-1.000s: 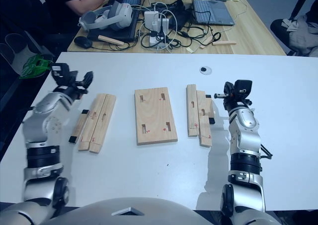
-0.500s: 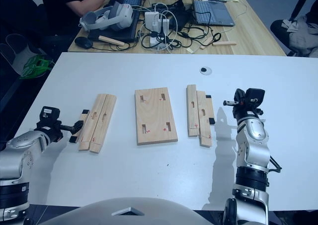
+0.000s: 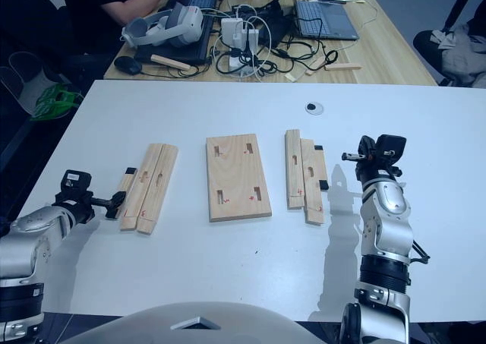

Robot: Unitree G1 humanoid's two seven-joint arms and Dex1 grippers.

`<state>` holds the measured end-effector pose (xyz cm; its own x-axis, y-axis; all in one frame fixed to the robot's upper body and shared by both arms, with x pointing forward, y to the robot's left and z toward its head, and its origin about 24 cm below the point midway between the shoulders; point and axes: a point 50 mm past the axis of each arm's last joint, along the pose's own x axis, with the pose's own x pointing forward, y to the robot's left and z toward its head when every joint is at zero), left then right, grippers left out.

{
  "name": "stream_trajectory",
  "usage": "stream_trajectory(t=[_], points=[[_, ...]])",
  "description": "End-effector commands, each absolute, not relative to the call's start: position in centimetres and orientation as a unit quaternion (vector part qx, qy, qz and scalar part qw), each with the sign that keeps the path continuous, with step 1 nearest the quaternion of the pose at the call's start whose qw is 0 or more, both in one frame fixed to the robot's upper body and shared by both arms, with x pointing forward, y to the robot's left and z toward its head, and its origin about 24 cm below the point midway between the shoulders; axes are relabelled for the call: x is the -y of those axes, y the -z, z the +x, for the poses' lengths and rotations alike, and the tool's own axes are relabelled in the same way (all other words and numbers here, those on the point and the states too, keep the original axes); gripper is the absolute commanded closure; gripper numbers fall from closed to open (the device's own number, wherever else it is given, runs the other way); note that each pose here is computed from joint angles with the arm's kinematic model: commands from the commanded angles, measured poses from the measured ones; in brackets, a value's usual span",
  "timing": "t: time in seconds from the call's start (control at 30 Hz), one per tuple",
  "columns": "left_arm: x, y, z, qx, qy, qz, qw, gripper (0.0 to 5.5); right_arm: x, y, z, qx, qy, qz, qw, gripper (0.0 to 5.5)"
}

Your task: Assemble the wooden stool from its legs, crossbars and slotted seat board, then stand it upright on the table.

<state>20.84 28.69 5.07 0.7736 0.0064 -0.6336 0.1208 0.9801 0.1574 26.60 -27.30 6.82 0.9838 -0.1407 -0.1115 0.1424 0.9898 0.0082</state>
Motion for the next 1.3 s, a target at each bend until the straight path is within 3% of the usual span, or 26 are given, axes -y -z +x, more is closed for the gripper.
stream_trajectory(t=[0.03,0.7,1.3], points=[[-28.8,-4.0,19.9,-0.362,0.035,0.098,0.926,0.31,27.2,-7.0,26.7,-0.053,0.072,0.012,0.996,5.50],[-28.2,-2.7,18.6,-0.412,0.094,0.068,0.904,0.31,27.2,-6.8,27.1,-0.060,0.068,0.006,0.996,5.50],[-27.4,-2.6,18.7,-0.416,0.119,0.039,0.901,2.97,27.1,-6.8,27.2,-0.057,0.070,0.006,0.996,5.50]])
